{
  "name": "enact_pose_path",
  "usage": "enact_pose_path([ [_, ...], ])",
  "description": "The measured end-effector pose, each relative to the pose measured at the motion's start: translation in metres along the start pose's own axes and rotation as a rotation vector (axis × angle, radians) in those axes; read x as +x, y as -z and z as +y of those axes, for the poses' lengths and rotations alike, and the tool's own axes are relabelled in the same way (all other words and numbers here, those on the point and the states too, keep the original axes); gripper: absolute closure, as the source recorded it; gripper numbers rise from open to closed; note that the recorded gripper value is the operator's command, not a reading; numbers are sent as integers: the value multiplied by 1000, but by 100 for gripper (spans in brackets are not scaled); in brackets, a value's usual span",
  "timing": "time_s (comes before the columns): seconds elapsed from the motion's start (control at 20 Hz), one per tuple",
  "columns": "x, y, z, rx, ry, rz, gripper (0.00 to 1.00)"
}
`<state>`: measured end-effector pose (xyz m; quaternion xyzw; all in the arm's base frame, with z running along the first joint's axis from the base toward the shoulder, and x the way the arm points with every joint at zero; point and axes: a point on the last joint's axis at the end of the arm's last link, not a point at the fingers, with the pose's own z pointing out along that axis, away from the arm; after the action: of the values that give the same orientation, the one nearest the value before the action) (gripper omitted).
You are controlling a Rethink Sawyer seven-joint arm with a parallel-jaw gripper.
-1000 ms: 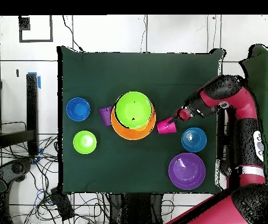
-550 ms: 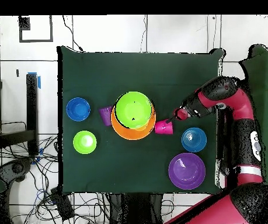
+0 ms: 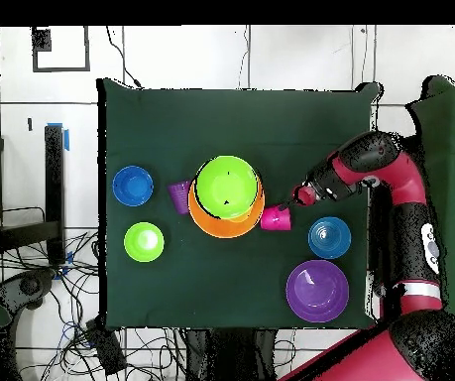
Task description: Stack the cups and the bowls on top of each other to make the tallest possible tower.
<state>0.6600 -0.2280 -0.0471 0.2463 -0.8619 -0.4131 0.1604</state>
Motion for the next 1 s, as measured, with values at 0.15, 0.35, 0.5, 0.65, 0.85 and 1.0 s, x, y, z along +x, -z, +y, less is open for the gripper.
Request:
enact_pose_path([
  [0.15, 0, -1, 1, -2, 2, 3, 0],
  [0.35, -1, -3, 2, -6, 5, 6, 0],
  [0.5, -1, -4, 3, -7, 6, 8, 0],
  [0.65, 0, -6, 3, -9, 6, 12, 0],
  [0.85, 1, -10, 5, -17, 9, 19, 0],
  [1.0, 1, -14, 7, -26, 12, 24, 0],
])
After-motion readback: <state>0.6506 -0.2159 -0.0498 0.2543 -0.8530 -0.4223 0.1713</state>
